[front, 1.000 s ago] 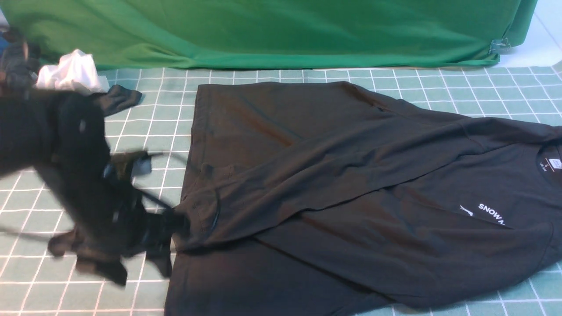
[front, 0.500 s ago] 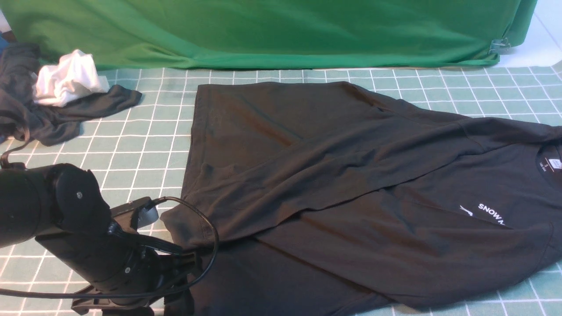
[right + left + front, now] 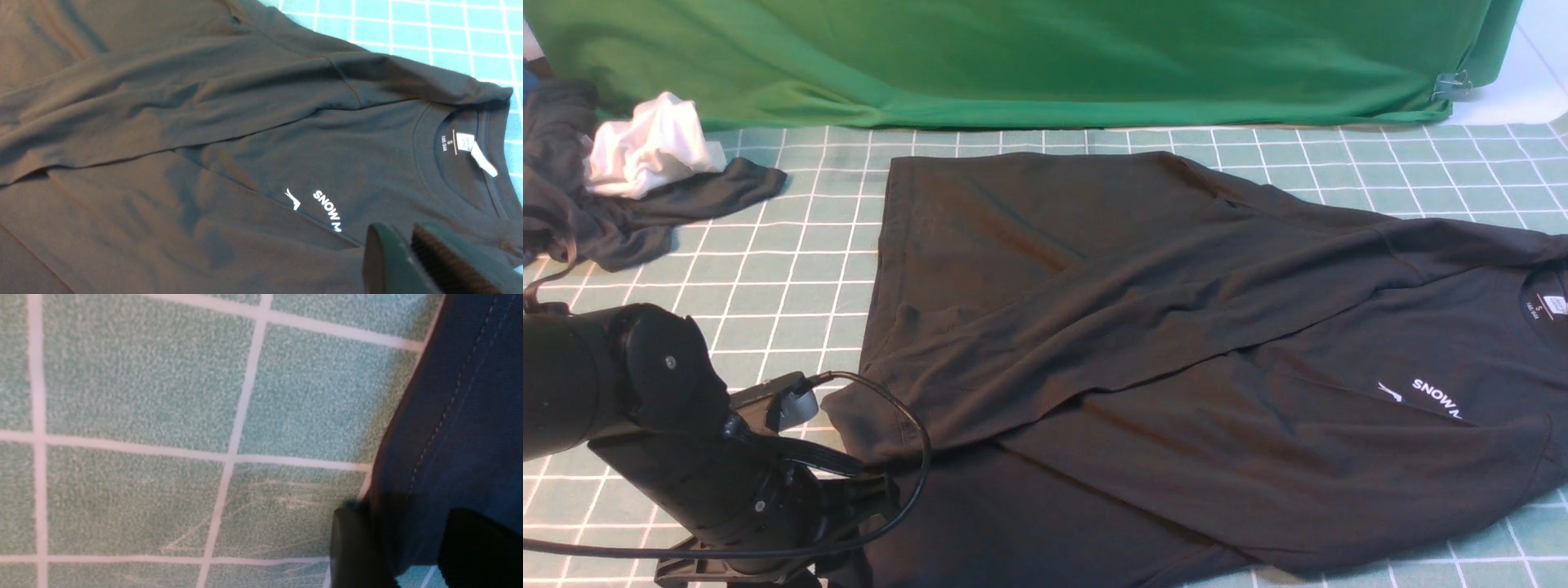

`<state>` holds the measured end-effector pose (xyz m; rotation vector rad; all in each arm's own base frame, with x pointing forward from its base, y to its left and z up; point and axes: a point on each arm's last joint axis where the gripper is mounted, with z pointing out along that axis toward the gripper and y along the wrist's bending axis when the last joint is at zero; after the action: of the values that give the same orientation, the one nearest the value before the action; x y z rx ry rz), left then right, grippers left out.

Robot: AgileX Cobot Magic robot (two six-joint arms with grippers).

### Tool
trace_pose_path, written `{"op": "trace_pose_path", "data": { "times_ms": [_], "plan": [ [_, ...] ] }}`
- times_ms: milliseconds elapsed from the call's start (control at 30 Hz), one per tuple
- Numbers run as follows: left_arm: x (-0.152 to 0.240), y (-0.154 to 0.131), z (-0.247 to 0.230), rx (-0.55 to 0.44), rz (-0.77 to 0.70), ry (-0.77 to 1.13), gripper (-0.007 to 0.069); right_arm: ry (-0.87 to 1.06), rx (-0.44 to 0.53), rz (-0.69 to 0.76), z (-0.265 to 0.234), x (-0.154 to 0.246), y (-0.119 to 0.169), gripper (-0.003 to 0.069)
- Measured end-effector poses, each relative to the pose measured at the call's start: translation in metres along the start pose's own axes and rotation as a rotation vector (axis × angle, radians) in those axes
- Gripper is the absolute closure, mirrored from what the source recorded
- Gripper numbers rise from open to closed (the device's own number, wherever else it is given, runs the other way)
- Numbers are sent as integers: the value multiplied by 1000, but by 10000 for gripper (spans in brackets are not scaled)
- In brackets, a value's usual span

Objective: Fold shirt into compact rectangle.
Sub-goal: 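Grasp the near edge of the shirt at its hem and shoulder corners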

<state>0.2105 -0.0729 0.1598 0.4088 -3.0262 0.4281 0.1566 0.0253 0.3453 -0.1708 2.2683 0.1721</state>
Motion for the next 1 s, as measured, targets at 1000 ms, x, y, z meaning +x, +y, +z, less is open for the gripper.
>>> {"op": "trace_pose_path", "data": {
  "times_ms": [1000],
  "plan": [
    [-4, -2, 11, 12, 35, 47, 594, 27, -7, 4, 0, 2, 1, 566]
  ]
}}
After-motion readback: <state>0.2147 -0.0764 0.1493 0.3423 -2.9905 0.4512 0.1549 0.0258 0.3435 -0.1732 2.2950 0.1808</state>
